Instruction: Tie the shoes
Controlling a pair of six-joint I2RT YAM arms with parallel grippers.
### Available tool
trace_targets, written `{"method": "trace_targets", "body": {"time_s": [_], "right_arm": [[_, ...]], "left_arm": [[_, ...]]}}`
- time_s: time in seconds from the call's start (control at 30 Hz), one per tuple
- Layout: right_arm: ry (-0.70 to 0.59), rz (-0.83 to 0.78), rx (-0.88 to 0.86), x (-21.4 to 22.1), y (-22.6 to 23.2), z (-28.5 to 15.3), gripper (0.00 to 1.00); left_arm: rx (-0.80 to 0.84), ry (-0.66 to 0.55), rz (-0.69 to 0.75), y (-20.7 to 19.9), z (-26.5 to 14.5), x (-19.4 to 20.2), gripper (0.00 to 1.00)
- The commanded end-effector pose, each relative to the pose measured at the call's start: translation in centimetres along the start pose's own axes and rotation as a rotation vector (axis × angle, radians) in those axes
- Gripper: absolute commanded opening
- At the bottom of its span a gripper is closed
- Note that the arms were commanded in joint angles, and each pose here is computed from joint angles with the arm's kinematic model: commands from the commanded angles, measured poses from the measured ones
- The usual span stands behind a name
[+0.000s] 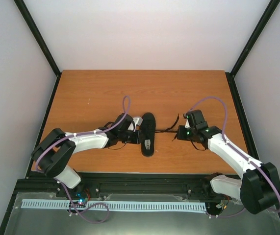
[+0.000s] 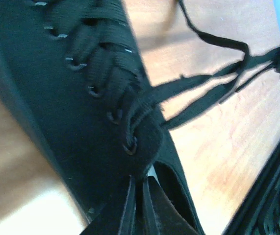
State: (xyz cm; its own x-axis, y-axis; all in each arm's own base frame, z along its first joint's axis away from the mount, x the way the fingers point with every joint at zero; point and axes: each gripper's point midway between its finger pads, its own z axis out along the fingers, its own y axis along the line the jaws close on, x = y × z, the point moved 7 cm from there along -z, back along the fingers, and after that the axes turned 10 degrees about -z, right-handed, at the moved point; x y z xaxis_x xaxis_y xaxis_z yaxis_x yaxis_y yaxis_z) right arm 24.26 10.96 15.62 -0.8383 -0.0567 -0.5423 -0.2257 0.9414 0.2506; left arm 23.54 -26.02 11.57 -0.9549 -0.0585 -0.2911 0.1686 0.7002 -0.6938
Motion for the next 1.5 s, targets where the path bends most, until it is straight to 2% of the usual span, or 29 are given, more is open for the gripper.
{"method": "trace_targets", "body": {"time_s": [0.0, 0.07, 0.1, 0.13, 0.17, 0.2, 0.27, 0.33, 0.37, 0.5, 0.6, 0.7, 0.87, 0.97, 1.1, 1.2, 1.3, 1.47], "right_arm": [[0.07, 0.071, 0.113, 2.8, -1.6, -0.9, 0.16], [0.045, 0.101, 0.172, 2.9, -2.2, -1.4, 0.51], [0.032, 0.115, 0.187, 2.8, -2.3, -1.6, 0.68], [0.013, 0.125, 0.193, 2.5, -2.4, -1.8, 0.77], [-0.011, 0.126, 0.185, 2.2, -2.2, -1.9, 0.83], [-0.037, 0.122, 0.172, 1.7, -2.0, -2.1, 0.86], [-0.098, 0.127, 0.161, 1.0, -1.9, -2.3, 0.92], [-0.155, 0.111, 0.129, 0.2, -1.5, -2.4, 0.94], [-0.179, 0.106, 0.123, -0.2, -1.4, -2.4, 0.99], [-0.247, 0.105, 0.133, -1.9, -1.3, -2.4, 1.0], [-0.247, 0.085, 0.103, -2.9, -0.8, -1.7, 1.0], [-0.185, 0.066, 0.082, -3.5, -0.5, 0.0, 1.0], [-0.061, 0.085, 0.082, -3.1, -0.5, 3.0, 1.0], [0.0, 0.081, 0.049, -2.2, 0.0, 4.6, 0.97], [0.076, 0.067, 0.022, -0.8, 0.8, 5.8, 0.79], [0.11, 0.083, -0.003, 0.1, 1.2, 6.6, 0.74], [0.11, 0.115, 0.114, 0.3, 0.0, 6.9, 0.72], [0.032, 0.11, 0.227, -2.5, -0.6, 6.8, 0.66]], "left_arm": [[0.019, 0.035, 0.057, -2.3, -1.1, 2.4, 0.12], [0.004, -0.005, 0.064, -2.7, -2.3, 2.2, 0.37], [-0.025, -0.03, 0.067, -2.8, -3.2, 2.0, 0.62], [-0.047, -0.071, 0.078, -3.1, -4.2, 1.6, 0.79], [-0.072, -0.119, 0.092, -3.4, -5.4, 1.1, 0.91], [-0.092, -0.167, 0.106, -3.8, -6.6, 0.6, 0.98], [-0.129, -0.264, 0.149, -4.7, -9.2, -0.4, 1.0], [-0.181, -0.369, 0.205, -5.4, -12.0, -1.4, 1.0], [-0.216, -0.418, 0.247, -5.6, -13.2, -1.9, 1.0], [-0.315, -0.596, 0.329, -6.5, -17.5, -4.2, 1.0], [-0.333, -0.683, 0.324, -6.8, -20.3, -5.9, 1.0], [-0.361, -0.758, 0.261, -6.4, -22.8, -7.7, 1.0], [-0.334, -0.723, 0.184, -4.6, -25.8, -10.2, 1.0], [-0.408, -0.699, 0.152, -2.8, -26.5, -11.1, 1.0], [-0.517, -0.746, 0.095, -0.8, -27.1, -11.6, 1.0], [-0.635, -0.768, 0.085, 0.8, -27.2, -11.5, 1.0], [-0.716, -0.738, 0.076, 1.9, -27.0, -11.1, 1.0], [-0.72, -0.729, 0.074, 2.0, -26.9, -11.1, 1.0]]}}
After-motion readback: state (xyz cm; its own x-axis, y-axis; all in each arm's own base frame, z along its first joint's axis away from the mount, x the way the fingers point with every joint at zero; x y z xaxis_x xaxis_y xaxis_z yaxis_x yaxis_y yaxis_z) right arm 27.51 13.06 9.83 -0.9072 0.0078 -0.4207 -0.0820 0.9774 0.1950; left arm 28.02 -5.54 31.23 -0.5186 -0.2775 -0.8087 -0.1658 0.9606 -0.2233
